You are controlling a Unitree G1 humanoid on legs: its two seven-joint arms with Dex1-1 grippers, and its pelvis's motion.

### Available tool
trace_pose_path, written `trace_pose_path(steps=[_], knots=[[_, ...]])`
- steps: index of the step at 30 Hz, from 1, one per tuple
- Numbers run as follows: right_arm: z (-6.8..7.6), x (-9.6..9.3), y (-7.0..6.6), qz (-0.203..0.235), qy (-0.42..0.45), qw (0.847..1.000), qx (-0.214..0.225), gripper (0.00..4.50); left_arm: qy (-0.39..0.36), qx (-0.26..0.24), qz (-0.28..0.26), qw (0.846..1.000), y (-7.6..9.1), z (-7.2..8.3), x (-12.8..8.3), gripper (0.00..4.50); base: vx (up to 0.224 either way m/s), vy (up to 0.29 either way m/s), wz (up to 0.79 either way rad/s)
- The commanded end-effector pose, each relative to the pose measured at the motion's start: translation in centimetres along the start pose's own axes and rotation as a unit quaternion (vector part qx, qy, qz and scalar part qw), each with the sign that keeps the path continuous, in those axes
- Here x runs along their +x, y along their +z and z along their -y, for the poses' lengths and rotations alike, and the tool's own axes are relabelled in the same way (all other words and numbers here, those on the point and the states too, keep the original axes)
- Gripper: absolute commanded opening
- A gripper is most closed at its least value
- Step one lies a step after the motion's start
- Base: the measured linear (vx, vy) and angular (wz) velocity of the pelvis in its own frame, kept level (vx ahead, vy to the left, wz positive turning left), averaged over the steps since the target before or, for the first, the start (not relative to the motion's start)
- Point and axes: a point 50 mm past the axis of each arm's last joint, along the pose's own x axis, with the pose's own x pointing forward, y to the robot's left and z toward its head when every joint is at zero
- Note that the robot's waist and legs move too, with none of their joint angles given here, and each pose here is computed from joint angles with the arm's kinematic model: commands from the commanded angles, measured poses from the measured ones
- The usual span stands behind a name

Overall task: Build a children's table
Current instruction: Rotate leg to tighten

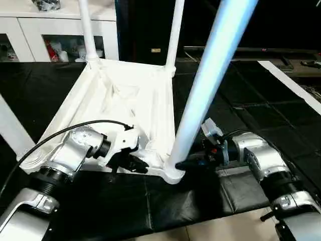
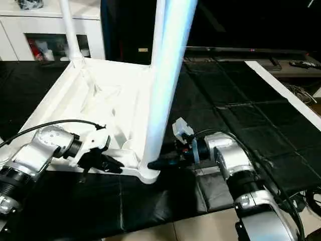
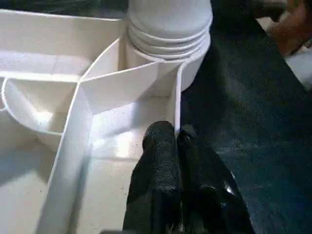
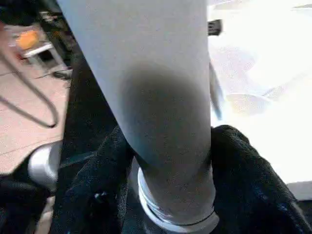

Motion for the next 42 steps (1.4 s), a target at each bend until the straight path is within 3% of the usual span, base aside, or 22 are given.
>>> trace_pose_path(steps=[1, 2, 6, 7, 13, 17, 18, 19, 27, 30, 37, 42], knots=[[0.0, 1.1, -0.3, -0.003, -0.018, 1.0, 0.009, 2.07, 0.04, 0.006, 0.031, 0.999, 1.9, -0.9, 0.7, 0.0, 0.0, 0.0, 0.0], [0.3, 2.6, -0.7, 0.001, -0.084, 0.996, 0.026, 2.04, 0.075, -0.022, 0.049, 0.996, 2.8, -1.2, 1.8, 0.0, 0.0, 0.0, 0.0], [0.6, 3.6, -0.8, 0.004, -0.124, 0.992, 0.038, 2.01, 0.096, -0.038, 0.058, 0.993, 3.4, -1.4, 2.6, 0.0, 0.0, 0.0, 0.0], [1.1, 4.5, -0.6, 0.006, -0.172, 0.984, 0.051, 1.99, 0.116, -0.053, 0.069, 0.989, 4.1, -1.6, 3.6, 0.0, 0.0, 0.0, 0.0], [2.1, 7.0, 0.2, 0.004, -0.26, 0.961, 0.09, 1.96, 0.165, -0.091, 0.091, 0.978, 5.8, -1.9, 6.5, 0.0, 0.0, 0.0, 0.0], [2.1, 8.1, 0.8, 0.002, -0.27, 0.961, 0.069, 1.96, 0.182, -0.097, 0.097, 0.974, 6.6, -2.0, 7.3, 0.0, 0.0, 0.0, 0.0], [2.1, 8.1, 0.8, 0.004, -0.269, 0.961, 0.068, 2.49, 0.183, -0.096, 0.097, 0.974, 6.7, -2.0, 7.3, 0.0, 0.0, 0.0, 0.0], [2.1, 8.1, 0.8, 0.004, -0.269, 0.961, 0.068, 2.63, 0.183, -0.096, 0.097, 0.974, 6.7, -2.0, 7.3, 0.0, 0.0, 0.0, 0.0], [1.5, 6.5, 1.4, 0.044, -0.258, 0.964, 0.055, 3.24, 0.207, -0.087, 0.084, 0.971, 5.4, -2.2, 5.0, 0.0, 0.0, 0.0, 0.0], [1.4, 5.7, 1.3, 0.038, -0.259, 0.964, 0.041, 3.49, 0.206, -0.077, 0.085, 0.972, 5.1, -2.2, 4.3, 0.0, 0.0, 0.0, 0.0], [0.9, 2.7, 0.6, 0.03, -0.205, 0.978, -0.014, 4.14, 0.149, -0.024, 0.059, 0.987, 3.7, -1.7, 2.2, 0.0, 0.0, 0.0, 0.0], [0.6, 0.7, 0.7, 0.007, -0.141, 0.99, -0.013, 4.45, 0.071, 0.011, 0.042, 0.997, 2.9, -0.6, 1.1, 0.0, 0.0, 0.0, 0.0]])
